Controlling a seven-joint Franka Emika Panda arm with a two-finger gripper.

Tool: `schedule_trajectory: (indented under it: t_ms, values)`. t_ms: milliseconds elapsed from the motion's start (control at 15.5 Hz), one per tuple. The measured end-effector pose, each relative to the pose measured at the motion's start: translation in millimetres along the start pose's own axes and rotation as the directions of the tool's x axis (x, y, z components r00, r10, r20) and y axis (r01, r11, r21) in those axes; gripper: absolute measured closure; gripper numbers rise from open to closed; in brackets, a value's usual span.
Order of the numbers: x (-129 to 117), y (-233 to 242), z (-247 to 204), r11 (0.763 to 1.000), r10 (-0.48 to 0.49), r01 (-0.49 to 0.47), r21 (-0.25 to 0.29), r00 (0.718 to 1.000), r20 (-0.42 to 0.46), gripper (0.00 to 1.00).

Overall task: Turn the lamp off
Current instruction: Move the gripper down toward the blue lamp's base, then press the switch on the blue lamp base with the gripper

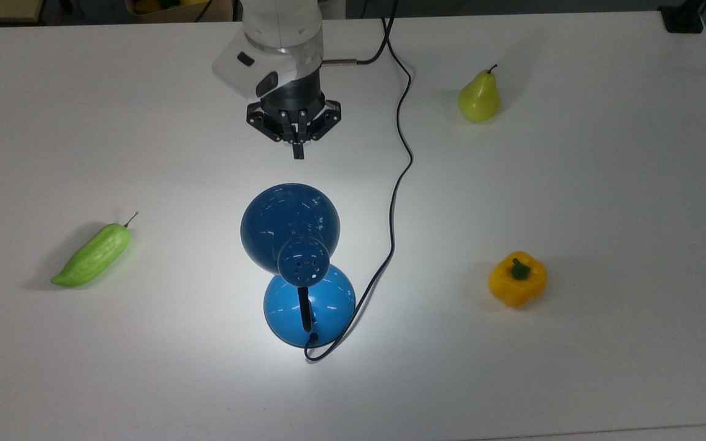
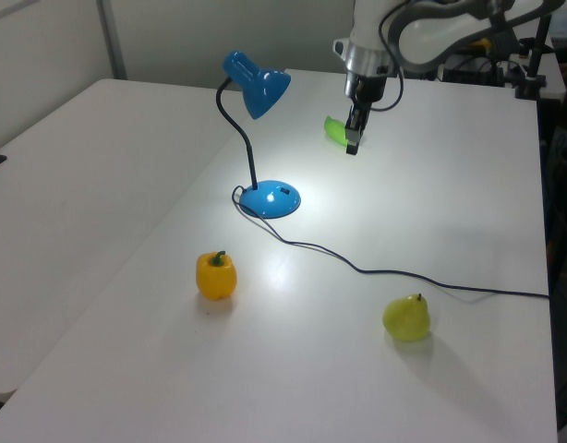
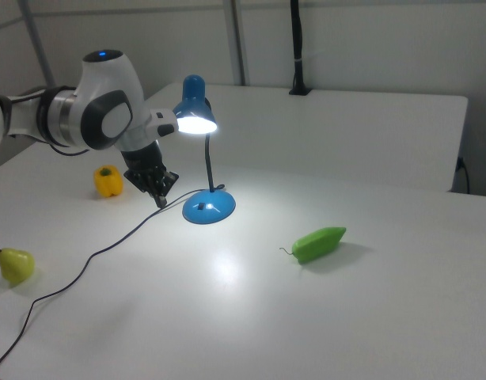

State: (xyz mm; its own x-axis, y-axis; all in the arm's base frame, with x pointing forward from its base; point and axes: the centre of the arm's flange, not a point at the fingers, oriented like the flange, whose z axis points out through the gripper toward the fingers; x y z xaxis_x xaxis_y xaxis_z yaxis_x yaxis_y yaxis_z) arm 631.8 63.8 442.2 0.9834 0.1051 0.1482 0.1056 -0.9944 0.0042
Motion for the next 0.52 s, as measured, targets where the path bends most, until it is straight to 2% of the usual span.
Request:
schedule_trajectory:
  t_ms: [258,516]
  values:
    - [11,-1,43,1.0,0.002,-0.003,-0.01,0.999,-0.033,0.99]
    - [22,-1,70,1.0,-0.002,0.001,-0.011,0.993,-0.115,0.99]
